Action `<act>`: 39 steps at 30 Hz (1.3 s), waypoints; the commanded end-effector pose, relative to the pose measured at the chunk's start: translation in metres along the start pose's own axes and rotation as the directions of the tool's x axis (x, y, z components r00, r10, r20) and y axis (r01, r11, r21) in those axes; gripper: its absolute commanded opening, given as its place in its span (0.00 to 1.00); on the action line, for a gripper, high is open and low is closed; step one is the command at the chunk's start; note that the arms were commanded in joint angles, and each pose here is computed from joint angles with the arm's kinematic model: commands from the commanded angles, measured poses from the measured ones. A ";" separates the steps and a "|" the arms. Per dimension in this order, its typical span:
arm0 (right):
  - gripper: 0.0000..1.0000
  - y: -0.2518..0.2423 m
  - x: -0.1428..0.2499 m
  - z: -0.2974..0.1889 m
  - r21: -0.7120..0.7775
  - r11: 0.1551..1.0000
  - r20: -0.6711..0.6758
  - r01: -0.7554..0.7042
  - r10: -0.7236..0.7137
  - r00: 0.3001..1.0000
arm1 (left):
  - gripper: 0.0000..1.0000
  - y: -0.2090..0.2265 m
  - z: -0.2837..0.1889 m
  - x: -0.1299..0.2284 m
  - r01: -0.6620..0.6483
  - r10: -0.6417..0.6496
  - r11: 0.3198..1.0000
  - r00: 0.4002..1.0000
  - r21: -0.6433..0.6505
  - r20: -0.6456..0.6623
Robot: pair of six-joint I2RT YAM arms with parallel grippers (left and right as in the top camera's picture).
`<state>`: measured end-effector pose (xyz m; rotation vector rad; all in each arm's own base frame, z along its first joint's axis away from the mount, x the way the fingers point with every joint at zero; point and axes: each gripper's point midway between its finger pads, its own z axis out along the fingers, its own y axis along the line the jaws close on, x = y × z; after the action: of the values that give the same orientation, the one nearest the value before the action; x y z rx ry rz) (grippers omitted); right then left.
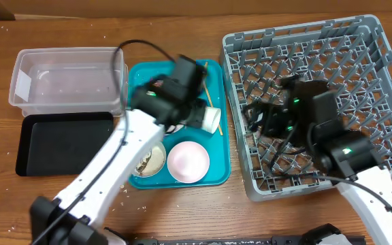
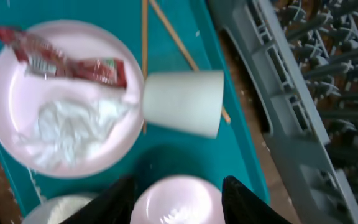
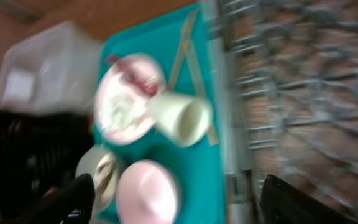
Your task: Sort waste into correct bins and load items into the dishwasher
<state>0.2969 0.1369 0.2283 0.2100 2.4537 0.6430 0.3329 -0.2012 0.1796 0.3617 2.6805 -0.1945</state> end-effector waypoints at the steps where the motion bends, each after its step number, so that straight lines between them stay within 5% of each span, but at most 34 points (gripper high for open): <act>1: 0.89 -0.035 -0.029 -0.022 0.082 0.981 0.117 -0.178 0.168 0.979 | 0.48 0.000 0.029 -0.005 -0.022 0.029 0.980 0.999 -0.199 0.033; 8: 0.92 -0.085 -0.029 -0.035 0.159 0.941 0.110 -0.299 0.284 0.953 | 0.47 -0.017 0.097 0.012 -0.080 0.069 0.962 0.996 -0.261 -0.050; 19: 0.95 -0.087 -0.026 -0.035 0.171 0.943 0.093 -0.286 0.273 0.957 | 0.46 -0.028 0.100 0.042 -0.201 0.161 0.924 0.976 -0.325 -0.146; 26: 0.96 -0.089 -0.021 -0.034 0.182 0.940 0.078 -0.290 0.280 0.957 | 0.43 0.004 0.096 0.064 -0.034 -0.041 0.857 0.990 -0.515 -0.135; 28: 0.96 -0.089 -0.021 -0.034 0.182 0.940 0.078 -0.290 0.280 0.957 | 0.39 0.006 0.102 0.066 -0.039 -0.044 0.852 0.988 -0.521 -0.146; 30: 0.97 -0.089 -0.021 -0.034 0.182 0.939 0.077 -0.290 0.281 0.957 | 0.19 0.009 0.108 0.072 -0.052 -0.052 0.847 0.983 -0.530 -0.179; 33: 0.97 -0.089 -0.020 -0.034 0.185 0.939 0.073 -0.291 0.282 0.957 | 0.04 0.010 0.105 0.073 -0.041 -0.064 0.845 0.982 -0.533 -0.177; 39: 0.97 -0.089 -0.020 -0.034 0.184 0.939 0.074 -0.291 0.282 0.957 | 0.04 -0.007 0.069 0.051 0.049 -0.120 0.890 0.984 -0.454 -0.128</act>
<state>0.2914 0.0402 0.2059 0.6854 2.4964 0.4985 0.3064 -0.1955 0.0598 0.2272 2.7935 0.6128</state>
